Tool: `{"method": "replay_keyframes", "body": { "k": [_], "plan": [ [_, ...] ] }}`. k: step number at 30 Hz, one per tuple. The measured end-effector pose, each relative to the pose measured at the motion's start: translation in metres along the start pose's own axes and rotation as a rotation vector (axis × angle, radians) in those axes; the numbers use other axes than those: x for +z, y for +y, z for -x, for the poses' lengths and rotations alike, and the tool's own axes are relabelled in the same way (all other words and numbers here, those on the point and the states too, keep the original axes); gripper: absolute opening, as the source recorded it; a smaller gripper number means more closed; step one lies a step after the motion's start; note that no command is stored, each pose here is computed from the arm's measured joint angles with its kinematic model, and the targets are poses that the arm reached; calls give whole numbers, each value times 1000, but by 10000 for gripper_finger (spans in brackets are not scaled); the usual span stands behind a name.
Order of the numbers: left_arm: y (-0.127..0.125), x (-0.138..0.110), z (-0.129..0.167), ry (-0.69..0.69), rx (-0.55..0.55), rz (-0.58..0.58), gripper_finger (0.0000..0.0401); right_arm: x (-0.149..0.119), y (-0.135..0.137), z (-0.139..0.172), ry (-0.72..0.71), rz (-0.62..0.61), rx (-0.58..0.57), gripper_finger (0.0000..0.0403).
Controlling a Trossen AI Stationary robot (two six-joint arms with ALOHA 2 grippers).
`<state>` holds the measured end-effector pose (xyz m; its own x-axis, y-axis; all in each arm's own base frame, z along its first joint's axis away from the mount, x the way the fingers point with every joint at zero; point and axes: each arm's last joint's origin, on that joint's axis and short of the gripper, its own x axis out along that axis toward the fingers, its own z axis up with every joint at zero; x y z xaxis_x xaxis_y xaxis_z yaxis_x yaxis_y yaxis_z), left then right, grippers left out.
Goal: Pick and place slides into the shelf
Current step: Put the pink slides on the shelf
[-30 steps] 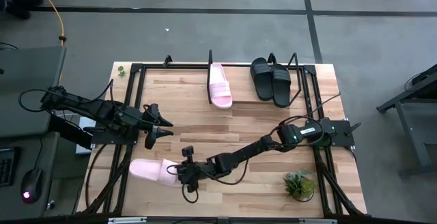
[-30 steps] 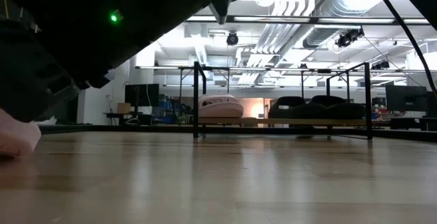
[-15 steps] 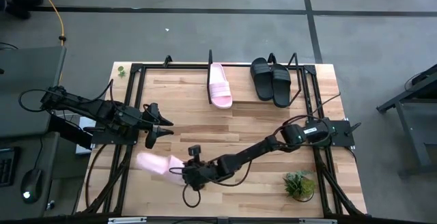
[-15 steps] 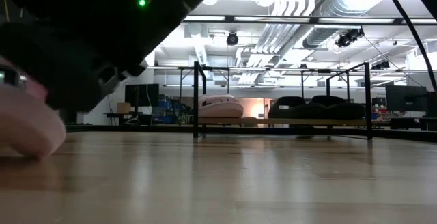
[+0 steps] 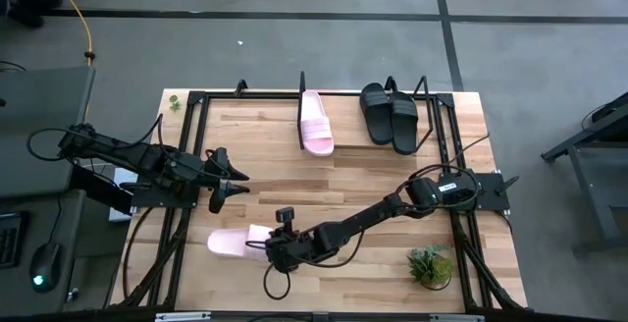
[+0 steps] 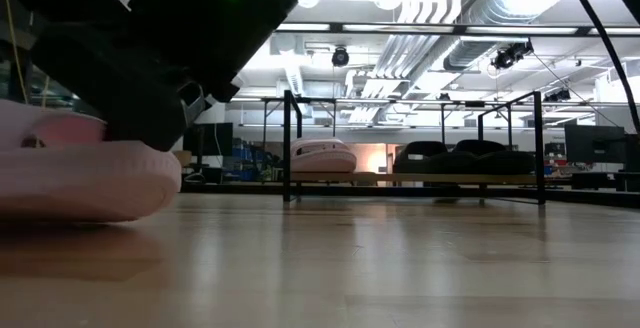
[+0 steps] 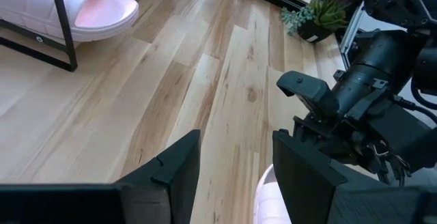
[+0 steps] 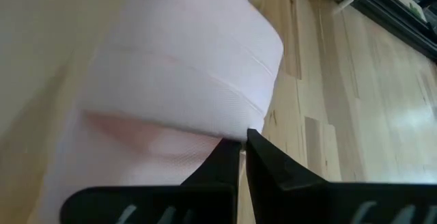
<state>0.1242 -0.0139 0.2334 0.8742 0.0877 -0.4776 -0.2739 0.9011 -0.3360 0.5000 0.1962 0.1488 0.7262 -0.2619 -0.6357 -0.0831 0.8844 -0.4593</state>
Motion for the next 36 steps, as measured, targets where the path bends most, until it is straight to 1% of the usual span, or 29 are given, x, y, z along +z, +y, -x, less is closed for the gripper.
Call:
{"method": "replay_keyframes", "body": {
  "k": [9,14,18,22,25,30,36],
  "plan": [
    [0,0,0,0,0,0,168,0,-1,1,6,3,-13,0],
    [0,0,0,-2,4,0,168,-2,-3,3,40,-1,-31,0],
    [1,0,0,-10,18,0,168,-2,-11,13,82,-24,-44,0],
    [1,0,0,-13,22,0,168,3,-21,30,102,-38,-101,0],
    [1,0,0,-13,23,0,168,6,-23,40,102,-46,-137,0],
    [0,1,0,-18,20,1,168,9,-24,49,103,-54,-139,0],
    [0,1,0,-26,27,2,168,4,-28,59,165,-57,-178,0]
  ]
}}
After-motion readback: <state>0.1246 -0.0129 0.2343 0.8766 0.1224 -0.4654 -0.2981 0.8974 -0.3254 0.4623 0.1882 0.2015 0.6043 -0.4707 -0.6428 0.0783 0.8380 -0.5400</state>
